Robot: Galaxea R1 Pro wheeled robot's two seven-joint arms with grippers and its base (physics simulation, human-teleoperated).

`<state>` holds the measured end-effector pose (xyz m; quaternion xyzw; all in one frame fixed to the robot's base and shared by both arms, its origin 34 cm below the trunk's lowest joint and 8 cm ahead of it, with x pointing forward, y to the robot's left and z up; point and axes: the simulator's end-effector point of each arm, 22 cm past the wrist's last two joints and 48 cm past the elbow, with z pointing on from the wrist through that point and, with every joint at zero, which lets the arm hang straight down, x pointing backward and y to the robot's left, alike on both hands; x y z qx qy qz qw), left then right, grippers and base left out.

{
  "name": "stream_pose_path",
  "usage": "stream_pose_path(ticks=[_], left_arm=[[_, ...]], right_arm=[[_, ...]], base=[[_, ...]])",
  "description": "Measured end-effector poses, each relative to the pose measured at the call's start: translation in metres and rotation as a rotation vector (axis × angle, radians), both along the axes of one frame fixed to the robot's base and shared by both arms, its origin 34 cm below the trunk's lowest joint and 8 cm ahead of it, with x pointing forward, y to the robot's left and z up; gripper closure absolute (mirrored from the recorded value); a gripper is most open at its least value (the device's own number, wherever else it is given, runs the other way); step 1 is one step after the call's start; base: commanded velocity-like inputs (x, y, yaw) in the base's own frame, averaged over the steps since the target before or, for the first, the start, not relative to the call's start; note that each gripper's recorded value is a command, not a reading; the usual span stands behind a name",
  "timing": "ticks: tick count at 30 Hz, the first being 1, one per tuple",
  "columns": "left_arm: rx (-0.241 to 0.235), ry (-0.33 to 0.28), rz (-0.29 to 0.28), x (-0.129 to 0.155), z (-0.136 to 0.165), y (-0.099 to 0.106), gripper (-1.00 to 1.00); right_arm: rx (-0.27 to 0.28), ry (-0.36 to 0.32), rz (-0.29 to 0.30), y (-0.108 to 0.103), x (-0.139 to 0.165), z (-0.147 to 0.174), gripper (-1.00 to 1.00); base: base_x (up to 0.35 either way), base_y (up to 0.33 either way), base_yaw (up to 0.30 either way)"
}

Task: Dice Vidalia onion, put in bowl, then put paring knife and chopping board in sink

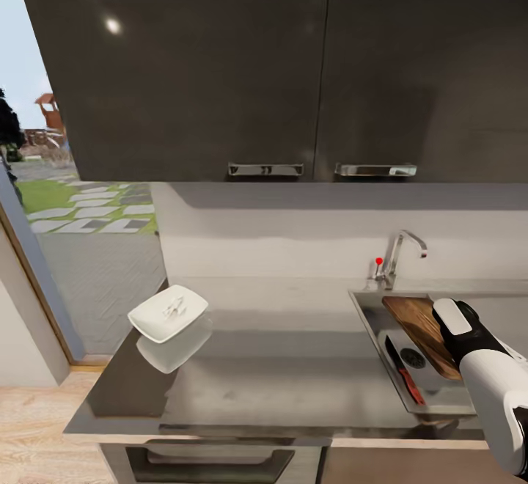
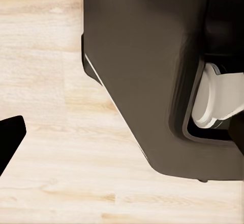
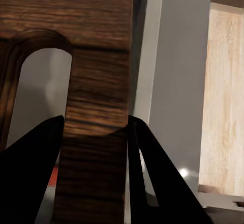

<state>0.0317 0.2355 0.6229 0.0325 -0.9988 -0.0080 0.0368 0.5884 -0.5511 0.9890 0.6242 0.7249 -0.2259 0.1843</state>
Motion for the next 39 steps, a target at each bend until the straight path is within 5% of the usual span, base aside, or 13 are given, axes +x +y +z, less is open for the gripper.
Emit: stream_pose_path(ticks=[39], left_arm=[[0.002,0.063,0.000,-0.024,0.006,0.001,-1.00]], right_arm=[[0.017,0.075,0.011,0.011,-0.002,-0.037,1.00]], base=[[0.061,0.023,0.000]])
